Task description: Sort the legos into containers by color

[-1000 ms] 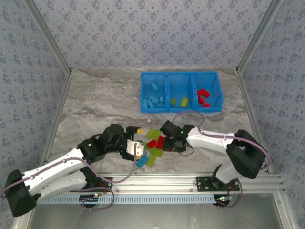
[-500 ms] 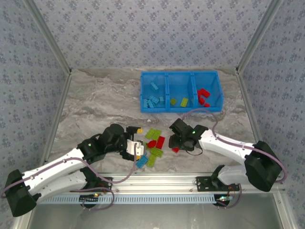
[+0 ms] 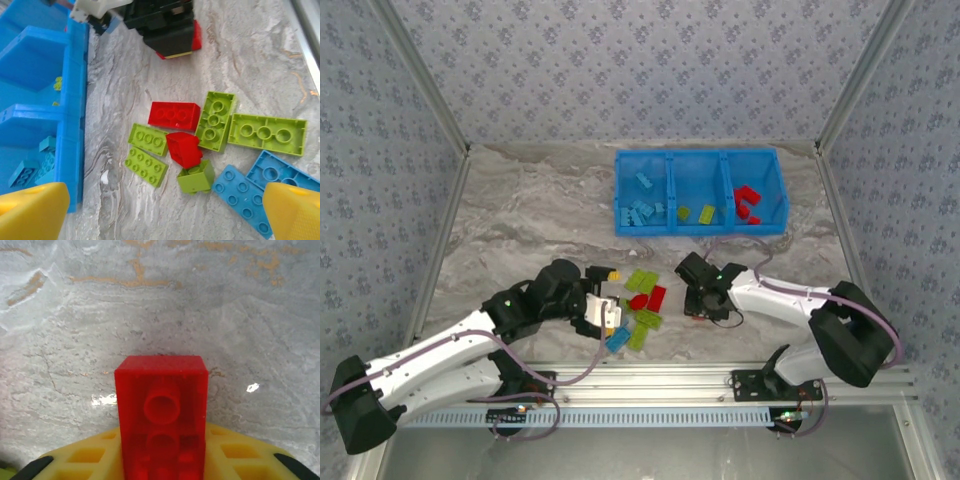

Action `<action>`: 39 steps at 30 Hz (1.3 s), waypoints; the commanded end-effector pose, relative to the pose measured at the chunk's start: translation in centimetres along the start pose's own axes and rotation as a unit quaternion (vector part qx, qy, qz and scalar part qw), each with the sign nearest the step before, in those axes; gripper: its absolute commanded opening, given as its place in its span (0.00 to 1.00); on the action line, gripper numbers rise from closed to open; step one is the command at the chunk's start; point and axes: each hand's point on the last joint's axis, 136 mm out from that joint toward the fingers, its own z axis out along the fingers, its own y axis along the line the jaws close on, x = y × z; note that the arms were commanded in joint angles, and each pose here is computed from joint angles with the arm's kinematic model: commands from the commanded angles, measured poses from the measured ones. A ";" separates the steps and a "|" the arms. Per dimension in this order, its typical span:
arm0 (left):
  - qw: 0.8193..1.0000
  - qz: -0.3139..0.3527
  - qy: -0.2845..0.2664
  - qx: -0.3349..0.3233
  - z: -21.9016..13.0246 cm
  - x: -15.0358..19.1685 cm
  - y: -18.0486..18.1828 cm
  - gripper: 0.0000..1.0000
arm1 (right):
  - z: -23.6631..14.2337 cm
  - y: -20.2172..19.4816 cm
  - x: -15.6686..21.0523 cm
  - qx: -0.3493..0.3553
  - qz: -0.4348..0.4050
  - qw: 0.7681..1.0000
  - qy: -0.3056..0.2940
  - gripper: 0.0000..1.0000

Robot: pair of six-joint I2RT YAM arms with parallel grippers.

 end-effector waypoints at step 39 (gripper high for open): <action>0.995 -0.072 0.002 -0.068 0.2 0.5 3.9 0.99 | -15.7 -4.8 -21.3 -0.085 0.086 0.967 -0.224 0.59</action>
